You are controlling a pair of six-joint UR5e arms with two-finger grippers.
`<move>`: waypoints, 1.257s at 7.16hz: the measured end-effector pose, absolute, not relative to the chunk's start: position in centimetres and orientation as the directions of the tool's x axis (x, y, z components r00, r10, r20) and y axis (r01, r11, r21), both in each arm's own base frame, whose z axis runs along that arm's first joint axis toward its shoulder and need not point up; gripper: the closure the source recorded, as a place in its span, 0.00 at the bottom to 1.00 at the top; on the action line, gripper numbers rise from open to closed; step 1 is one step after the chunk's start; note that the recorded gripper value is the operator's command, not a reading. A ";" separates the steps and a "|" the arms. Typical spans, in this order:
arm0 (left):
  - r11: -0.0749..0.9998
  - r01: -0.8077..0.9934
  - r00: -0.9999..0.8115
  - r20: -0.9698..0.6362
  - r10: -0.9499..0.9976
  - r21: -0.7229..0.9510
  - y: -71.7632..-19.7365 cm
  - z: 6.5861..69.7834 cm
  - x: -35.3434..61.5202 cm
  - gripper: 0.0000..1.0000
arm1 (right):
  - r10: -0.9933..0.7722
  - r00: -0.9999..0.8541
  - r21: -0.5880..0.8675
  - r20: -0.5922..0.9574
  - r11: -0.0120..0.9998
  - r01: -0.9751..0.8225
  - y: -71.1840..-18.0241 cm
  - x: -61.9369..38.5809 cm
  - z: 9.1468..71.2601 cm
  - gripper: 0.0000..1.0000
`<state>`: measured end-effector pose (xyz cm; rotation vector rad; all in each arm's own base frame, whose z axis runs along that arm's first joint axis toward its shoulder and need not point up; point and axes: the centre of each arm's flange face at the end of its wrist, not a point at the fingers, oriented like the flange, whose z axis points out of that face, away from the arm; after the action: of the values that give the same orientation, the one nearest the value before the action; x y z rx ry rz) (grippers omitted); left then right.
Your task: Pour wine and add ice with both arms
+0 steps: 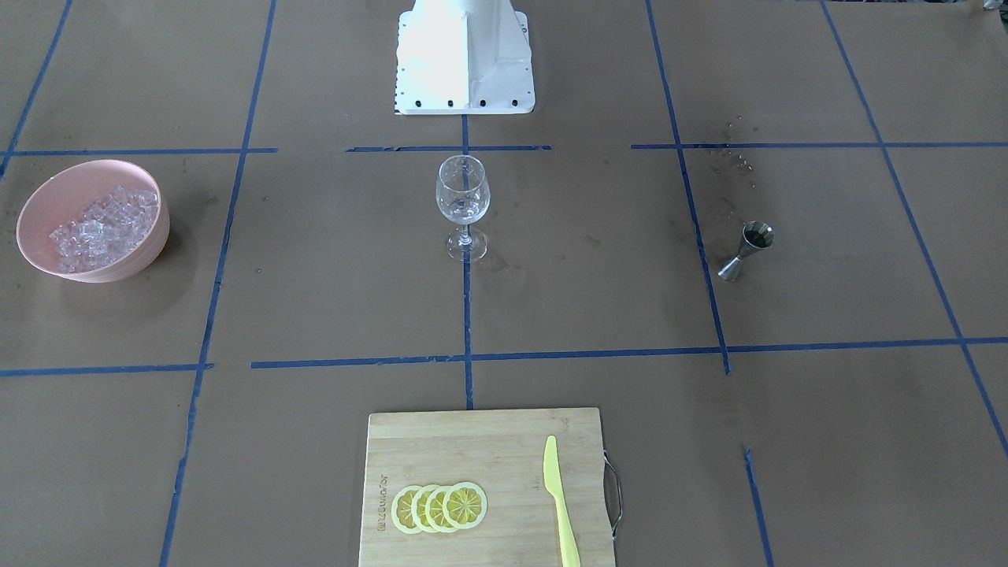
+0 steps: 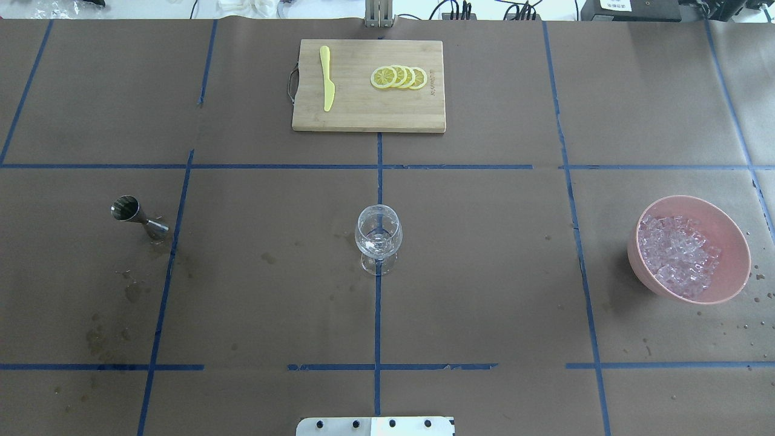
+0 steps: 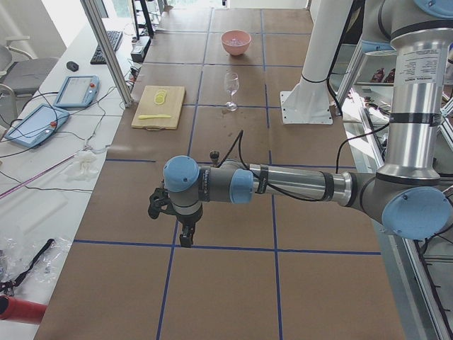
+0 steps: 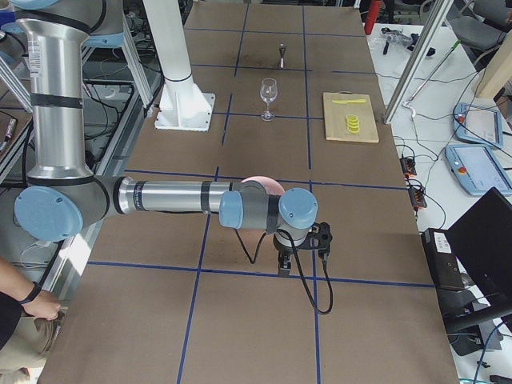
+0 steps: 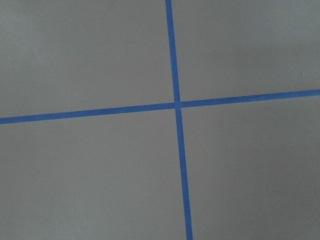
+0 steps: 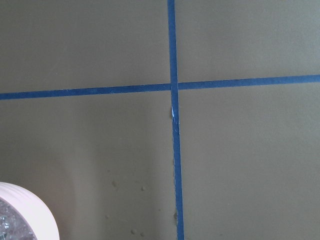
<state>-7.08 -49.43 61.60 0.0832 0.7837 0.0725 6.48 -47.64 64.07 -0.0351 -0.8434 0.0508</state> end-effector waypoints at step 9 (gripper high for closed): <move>0.937 0.119 0.690 -0.706 0.160 0.329 -46.6 40.4 -5.2 0.00 | 0.027 0.660 -0.002 0.750 0.999 -0.040 -47.7 6.7 61.4 0.00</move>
<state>-5.17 -46.64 40.36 0.3664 0.8142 0.0236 6.72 -47.74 61.42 0.0153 -0.8486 0.0380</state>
